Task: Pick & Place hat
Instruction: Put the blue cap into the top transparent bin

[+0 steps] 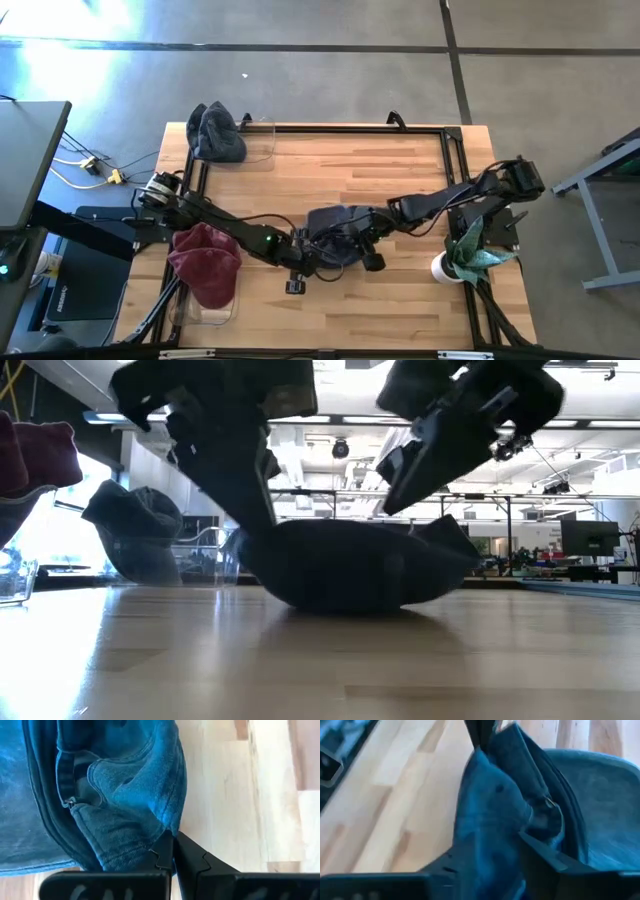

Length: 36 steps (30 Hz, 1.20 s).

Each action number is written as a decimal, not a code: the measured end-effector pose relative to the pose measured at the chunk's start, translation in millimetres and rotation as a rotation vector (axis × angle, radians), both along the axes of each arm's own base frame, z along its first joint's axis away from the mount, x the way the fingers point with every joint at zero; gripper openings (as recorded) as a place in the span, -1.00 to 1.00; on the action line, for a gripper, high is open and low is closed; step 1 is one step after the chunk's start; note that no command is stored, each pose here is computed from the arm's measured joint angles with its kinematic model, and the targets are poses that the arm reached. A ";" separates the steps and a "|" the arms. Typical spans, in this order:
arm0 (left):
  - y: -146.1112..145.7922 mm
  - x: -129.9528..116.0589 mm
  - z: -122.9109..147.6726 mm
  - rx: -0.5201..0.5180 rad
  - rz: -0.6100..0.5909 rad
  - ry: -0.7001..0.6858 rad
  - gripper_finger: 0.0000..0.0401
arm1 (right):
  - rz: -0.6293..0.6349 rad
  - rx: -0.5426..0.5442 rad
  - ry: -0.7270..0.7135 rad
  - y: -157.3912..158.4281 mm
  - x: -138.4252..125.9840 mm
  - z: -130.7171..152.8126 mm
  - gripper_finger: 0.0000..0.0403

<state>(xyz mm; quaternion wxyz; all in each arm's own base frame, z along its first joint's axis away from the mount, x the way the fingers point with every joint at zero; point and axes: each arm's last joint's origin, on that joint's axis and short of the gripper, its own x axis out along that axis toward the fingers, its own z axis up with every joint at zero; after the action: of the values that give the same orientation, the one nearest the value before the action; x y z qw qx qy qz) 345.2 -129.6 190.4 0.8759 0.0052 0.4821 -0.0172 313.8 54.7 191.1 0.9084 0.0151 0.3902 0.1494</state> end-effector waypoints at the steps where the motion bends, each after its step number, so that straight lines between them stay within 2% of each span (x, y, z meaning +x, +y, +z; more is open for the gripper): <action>1: -0.2 0.3 0.4 -0.004 0.002 -0.003 -0.98 | 0.007 -0.022 0.009 0.0 -3.8 2.8 -0.29; 6: -0.1 0.1 0.2 -0.004 0.004 -0.001 -0.99 | 0.125 -0.171 0.022 13.6 -18.8 9.3 0.04; 10: -0.2 0.1 0.2 -0.013 0.010 0.001 -0.99 | 0.266 -0.283 -0.009 37.2 -20.3 1.1 0.11; 14: -0.2 0.1 0.2 -0.038 0.049 0.002 -1.00 | 0.284 -0.452 -0.037 58.0 -17.7 -14.1 0.08; 17: -0.3 0.1 1.4 -0.056 0.080 0.009 -1.00 | 0.246 -0.528 -0.038 65.8 -14.1 -26.4 -0.01; 21: -2.1 4.3 12.5 -0.079 0.088 0.002 -1.00 | 0.202 -0.610 -0.012 68.7 -12.0 -39.6 -0.27; 26: 6.6 10.2 28.6 -0.070 0.135 0.021 -1.00 | 0.226 -0.564 0.000 65.3 -10.6 -40.4 -0.87; 27: 9.9 10.5 31.3 -0.056 0.147 0.036 -1.00 | 0.230 -0.551 -0.001 64.0 -10.4 -39.2 -0.93; 29: 18.1 10.9 36.1 -0.019 0.150 0.069 -0.97 | 0.222 -0.500 -0.001 61.5 -9.8 -36.2 -0.92; 31: 26.2 10.7 40.1 0.006 0.120 0.114 -0.88 | 0.199 -0.405 0.016 56.4 -8.3 -34.6 -0.88; 36: 43.5 8.7 53.3 0.015 0.056 0.228 -0.49 | 0.155 -0.144 0.061 36.1 -2.0 -29.5 -0.97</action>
<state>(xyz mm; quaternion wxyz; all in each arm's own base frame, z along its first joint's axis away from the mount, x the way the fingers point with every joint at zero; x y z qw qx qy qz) 353.8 -86.1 243.7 0.8156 -0.0036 0.5786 0.0102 311.8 90.8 161.6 0.8807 -0.0760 0.4272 0.1900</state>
